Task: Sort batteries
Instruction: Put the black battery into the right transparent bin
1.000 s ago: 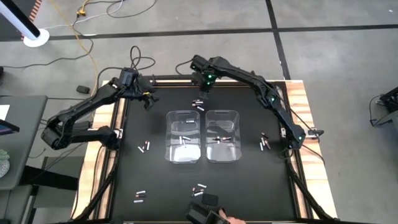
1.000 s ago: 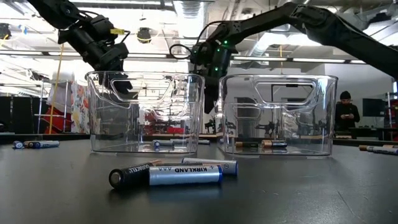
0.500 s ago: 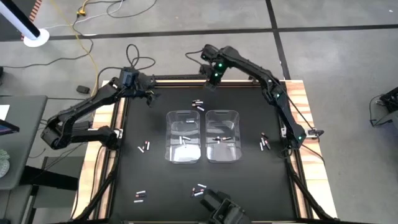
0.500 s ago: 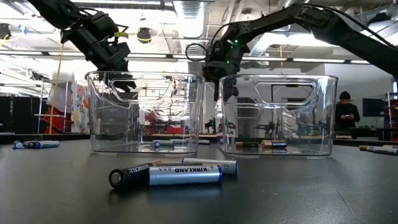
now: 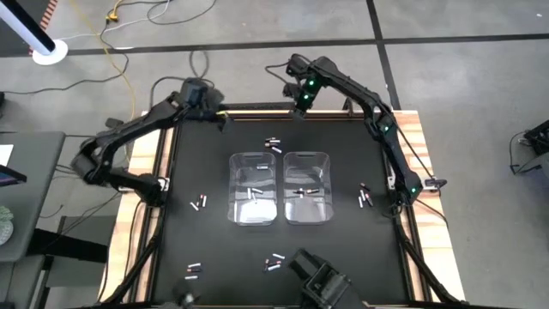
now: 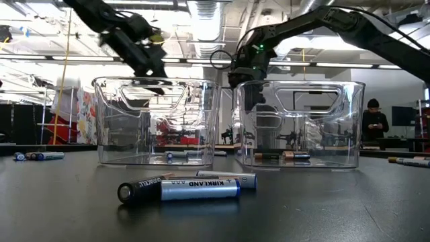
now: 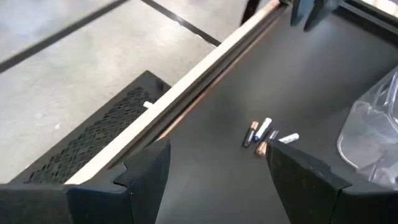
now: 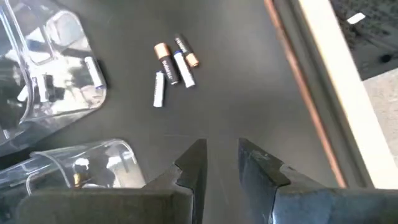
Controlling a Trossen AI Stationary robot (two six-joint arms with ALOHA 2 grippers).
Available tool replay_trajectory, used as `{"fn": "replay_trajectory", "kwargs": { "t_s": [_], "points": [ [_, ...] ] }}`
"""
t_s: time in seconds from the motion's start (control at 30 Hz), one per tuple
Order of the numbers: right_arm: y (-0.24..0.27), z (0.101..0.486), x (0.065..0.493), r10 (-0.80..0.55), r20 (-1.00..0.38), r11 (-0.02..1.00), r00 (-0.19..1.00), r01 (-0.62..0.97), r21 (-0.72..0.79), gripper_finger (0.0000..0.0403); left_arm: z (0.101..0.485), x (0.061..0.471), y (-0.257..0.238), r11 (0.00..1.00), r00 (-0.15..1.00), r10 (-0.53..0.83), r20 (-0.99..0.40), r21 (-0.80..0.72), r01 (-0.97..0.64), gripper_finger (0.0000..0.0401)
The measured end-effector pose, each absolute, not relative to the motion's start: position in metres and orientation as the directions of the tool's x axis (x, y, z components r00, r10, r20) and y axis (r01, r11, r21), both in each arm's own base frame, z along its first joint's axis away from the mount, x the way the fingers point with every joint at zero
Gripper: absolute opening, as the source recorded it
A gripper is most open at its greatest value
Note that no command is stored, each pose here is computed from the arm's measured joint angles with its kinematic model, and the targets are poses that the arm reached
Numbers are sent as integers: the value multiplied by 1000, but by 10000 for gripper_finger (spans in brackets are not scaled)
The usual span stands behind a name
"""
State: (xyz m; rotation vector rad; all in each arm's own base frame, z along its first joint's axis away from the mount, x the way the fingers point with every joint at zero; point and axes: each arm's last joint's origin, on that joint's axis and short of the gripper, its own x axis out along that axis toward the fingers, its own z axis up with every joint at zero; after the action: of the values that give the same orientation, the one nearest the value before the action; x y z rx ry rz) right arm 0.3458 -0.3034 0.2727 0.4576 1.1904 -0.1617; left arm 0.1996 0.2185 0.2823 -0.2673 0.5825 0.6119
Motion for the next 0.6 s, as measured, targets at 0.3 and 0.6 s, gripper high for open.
{"fn": "replay_trajectory", "kwargs": {
  "t_s": [0.3, 0.6],
  "points": [
    [-291, 308, 313, -2, -876, 896, 482, 390, 212, 81, 278, 249, 249, 843, 680, 412, -607, -29, -537, 259],
    [-242, 295, 265, -119, -788, 864, 604, 454, 217, 56, 281, 268, 250, 906, 734, 374, -567, 54, -419, 259]
  ]
}}
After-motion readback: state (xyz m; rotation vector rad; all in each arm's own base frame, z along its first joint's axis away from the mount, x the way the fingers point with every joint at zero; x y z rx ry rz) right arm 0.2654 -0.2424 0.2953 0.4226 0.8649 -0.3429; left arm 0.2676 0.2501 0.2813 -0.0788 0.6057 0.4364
